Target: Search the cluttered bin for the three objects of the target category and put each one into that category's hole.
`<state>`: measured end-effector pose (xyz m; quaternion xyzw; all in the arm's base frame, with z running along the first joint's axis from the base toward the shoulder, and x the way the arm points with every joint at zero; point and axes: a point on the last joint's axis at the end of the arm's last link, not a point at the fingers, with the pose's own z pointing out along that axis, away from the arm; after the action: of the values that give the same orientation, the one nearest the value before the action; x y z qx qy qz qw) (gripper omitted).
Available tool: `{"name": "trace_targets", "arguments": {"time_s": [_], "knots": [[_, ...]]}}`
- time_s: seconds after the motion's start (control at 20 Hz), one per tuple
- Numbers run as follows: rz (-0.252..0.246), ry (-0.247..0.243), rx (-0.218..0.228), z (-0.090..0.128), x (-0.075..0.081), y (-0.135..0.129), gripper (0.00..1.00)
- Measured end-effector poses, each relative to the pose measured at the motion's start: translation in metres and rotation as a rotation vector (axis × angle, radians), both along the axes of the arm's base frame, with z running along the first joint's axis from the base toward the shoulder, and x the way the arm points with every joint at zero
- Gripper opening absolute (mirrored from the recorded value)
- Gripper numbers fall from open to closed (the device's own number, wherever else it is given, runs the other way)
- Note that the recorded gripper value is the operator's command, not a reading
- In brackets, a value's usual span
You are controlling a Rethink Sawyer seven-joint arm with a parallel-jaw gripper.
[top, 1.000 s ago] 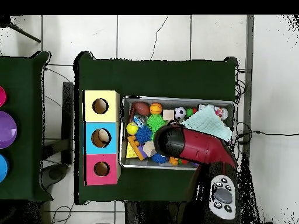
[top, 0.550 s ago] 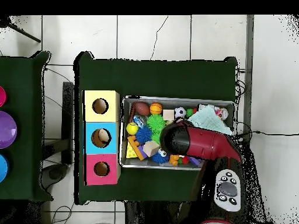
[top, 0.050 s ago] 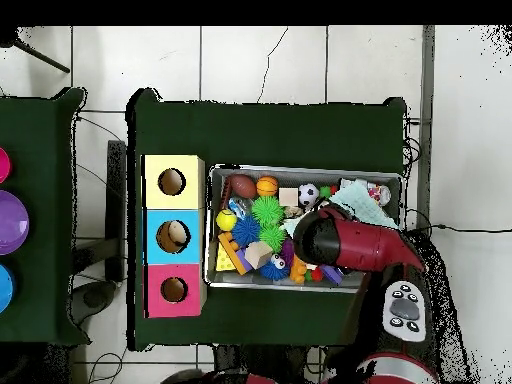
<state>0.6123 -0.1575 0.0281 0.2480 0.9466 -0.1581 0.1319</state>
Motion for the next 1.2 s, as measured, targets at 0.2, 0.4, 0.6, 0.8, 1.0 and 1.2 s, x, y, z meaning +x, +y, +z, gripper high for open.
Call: {"name": "trace_targets", "arguments": {"time_s": [0.2, 0.4, 0.6, 0.8, 1.0, 1.2], "knots": [[0.005, 0.028, -0.001, -0.018, -0.007, -0.003, 1.00], [0.001, 0.060, 0.008, -0.036, -0.018, -0.002, 1.00], [0.002, 0.074, 0.010, -0.047, -0.024, -0.002, 1.00], [0.009, 0.064, 0.005, -0.052, -0.023, -0.004, 1.00], [0.014, 0.059, 0.001, -0.060, -0.019, -0.007, 1.00], [0.013, 0.053, -0.002, -0.060, -0.015, -0.011, 0.00]]}}
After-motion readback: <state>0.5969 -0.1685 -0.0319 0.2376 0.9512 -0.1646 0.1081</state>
